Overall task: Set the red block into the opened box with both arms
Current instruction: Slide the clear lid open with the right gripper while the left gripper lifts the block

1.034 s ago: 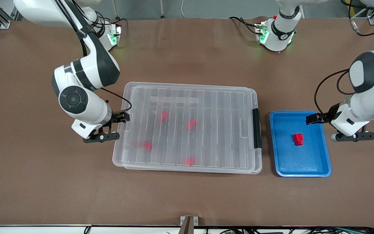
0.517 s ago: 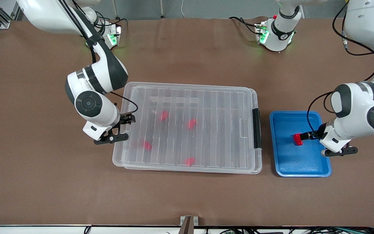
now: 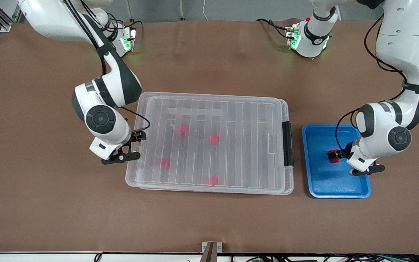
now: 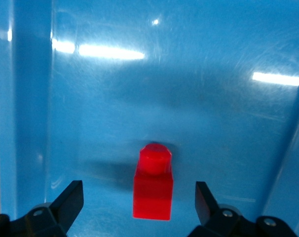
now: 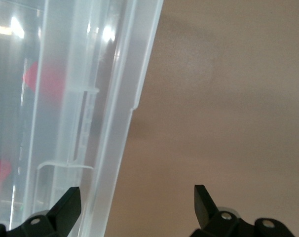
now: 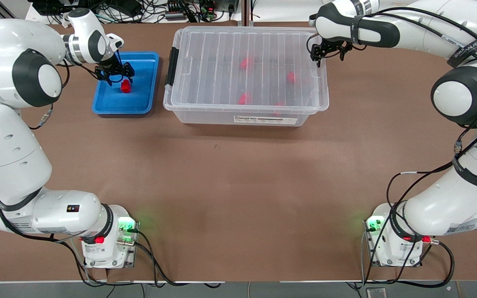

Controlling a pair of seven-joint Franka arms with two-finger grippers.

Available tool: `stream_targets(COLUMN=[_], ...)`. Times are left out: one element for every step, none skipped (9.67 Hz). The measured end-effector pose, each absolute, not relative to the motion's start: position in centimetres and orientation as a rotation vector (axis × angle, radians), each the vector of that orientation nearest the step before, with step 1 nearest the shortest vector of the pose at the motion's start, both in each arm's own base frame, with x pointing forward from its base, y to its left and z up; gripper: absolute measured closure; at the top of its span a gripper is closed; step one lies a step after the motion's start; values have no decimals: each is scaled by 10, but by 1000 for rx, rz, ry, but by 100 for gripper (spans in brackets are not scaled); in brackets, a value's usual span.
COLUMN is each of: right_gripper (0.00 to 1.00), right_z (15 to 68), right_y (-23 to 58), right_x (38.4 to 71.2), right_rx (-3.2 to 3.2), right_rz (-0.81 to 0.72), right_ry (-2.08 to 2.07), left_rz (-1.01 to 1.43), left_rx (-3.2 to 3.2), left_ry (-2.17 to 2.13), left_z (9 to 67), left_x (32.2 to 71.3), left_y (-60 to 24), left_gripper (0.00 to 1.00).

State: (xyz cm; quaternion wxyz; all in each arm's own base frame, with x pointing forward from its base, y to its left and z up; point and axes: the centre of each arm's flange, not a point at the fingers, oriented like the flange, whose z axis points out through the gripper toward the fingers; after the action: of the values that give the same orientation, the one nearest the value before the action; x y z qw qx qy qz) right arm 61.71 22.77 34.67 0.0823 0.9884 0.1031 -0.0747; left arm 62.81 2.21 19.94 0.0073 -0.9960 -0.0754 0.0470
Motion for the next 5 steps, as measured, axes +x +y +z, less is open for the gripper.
stream_targets(right_gripper=[0,0,0,0,0], right_z=[346,345,344,344,345], right_y=[214,192,168,144,119], right_x=[622,628,633,638,643], right_rx=[2948,2947,2946,2945,2943], right_rz=[-232,-248,-271,-296,-311], right_ry=[333,349,362,386,410], left_rz=[154,165,164,159,159], left_rx=[-3114,-3112,-3112,-3112,-3112], left_ry=[-236,-236,-235,-235,-236], left_z=[194,188,183,179,176], left_x=[626,623,620,618,616], left_y=[22,22,22,22,22], left_gripper=[0,0,3,4,12])
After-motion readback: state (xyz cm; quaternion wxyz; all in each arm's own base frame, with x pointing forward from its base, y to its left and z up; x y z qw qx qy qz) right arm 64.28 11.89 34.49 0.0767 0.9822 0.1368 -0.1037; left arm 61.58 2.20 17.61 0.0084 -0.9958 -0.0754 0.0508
